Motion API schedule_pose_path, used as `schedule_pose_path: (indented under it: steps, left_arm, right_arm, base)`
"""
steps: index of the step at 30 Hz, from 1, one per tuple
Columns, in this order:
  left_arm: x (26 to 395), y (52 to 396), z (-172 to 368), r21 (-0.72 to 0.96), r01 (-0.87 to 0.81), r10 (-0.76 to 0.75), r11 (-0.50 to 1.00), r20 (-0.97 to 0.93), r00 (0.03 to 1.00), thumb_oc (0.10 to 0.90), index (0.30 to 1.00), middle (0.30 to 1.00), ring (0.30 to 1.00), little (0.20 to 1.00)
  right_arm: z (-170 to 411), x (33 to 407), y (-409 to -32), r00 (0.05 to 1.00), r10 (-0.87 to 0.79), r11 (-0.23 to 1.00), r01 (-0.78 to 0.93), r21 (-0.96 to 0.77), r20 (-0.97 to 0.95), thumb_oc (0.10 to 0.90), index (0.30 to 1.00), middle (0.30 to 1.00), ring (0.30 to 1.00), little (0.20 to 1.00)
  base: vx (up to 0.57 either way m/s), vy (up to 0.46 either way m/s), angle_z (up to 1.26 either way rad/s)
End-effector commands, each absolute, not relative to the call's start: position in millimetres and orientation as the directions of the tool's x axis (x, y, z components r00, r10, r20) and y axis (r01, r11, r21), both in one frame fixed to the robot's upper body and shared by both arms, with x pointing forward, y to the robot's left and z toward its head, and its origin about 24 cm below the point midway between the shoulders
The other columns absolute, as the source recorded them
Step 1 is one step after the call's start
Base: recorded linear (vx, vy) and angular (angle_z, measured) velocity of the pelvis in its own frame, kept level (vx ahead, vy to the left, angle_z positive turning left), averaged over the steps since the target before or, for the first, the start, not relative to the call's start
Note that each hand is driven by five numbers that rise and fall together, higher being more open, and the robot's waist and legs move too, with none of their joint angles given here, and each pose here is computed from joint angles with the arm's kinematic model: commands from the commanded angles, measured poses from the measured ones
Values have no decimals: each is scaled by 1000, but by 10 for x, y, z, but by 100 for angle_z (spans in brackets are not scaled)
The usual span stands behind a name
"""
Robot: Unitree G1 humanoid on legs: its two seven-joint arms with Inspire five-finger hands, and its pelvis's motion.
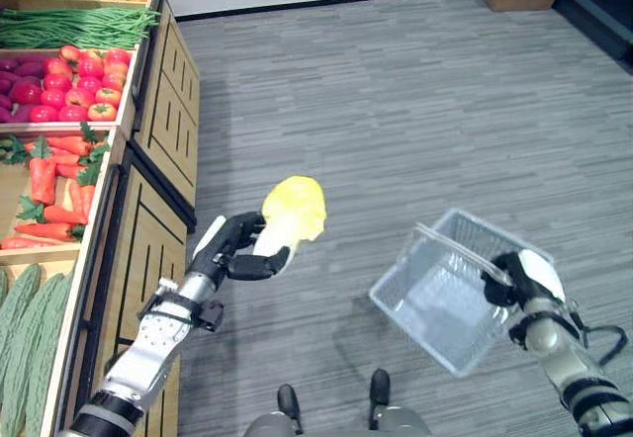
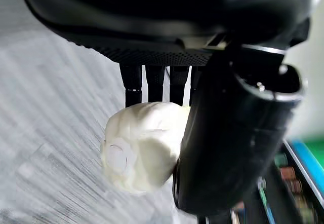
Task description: Get the vegetables into the basket
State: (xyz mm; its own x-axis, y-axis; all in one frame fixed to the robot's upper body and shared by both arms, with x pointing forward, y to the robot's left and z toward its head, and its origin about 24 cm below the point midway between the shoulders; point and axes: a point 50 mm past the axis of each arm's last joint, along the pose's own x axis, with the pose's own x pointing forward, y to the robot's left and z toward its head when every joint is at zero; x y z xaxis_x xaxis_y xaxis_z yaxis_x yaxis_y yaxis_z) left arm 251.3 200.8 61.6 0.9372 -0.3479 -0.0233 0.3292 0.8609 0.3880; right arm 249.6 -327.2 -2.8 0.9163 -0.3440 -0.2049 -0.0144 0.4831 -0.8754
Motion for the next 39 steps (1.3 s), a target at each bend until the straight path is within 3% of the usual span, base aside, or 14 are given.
schedule_pose_path:
  steps: [1,5,11,17,19,28,34,35,39]
  left_arm:
    - [2616,1663,1267,570,337,-557,749,267,786,400,300,300,300,300]
    - [2598,1271,1534,801,295,-760,521,278,588,400,300,300,300,300]
    - [2606,953,1454,897,284,-868,339,182,462,400,300,300,300,300]
    - [2717,864,1230,940,240,-870,241,100,483,400,300,300,300,300]
    - [2793,885,1049,952,213,-836,220,72,544,400,300,300,300,300]
    - [2910,965,708,984,124,-762,126,16,647,400,300,300,300,300]
    - [2935,1044,601,985,92,-703,143,36,710,400,300,300,300,300]
    - [2959,1100,500,991,74,-662,110,18,749,900,1000,1000,1000,1000]
    - [2957,1130,438,997,51,-646,61,1,763,900,1000,1000,1000,1000]
  right_arm:
    - [589,2970,-3081,969,-226,462,195,-865,98,400,300,300,300,300]
    - [817,3209,-2793,973,-120,473,229,-851,196,400,300,300,300,300]
    - [1047,3425,-2440,961,-12,520,242,-819,277,400,300,300,300,300]
    - [1183,3489,-2138,940,56,619,232,-751,336,400,300,300,300,300]
    - [1261,3455,-1914,917,101,710,205,-674,385,400,300,300,300,300]
    - [1374,3223,-1679,869,184,844,100,-528,459,400,300,300,300,300]
    - [1311,3085,-1609,865,201,882,44,-469,461,400,300,300,300,300]
    - [1281,3061,-1588,867,201,886,38,-462,457,400,300,300,300,300]
    - [1272,3040,-1616,869,195,881,49,-471,455,400,300,300,300,300]
  base:
    - [0,0,0]
    - [0,0,0]
    - [0,0,0]
    - [4,0,-2]
    - [35,4,-3]
    - [8,2,-1]
    - [0,0,0]
    - [0,0,0]
    - [0,0,0]
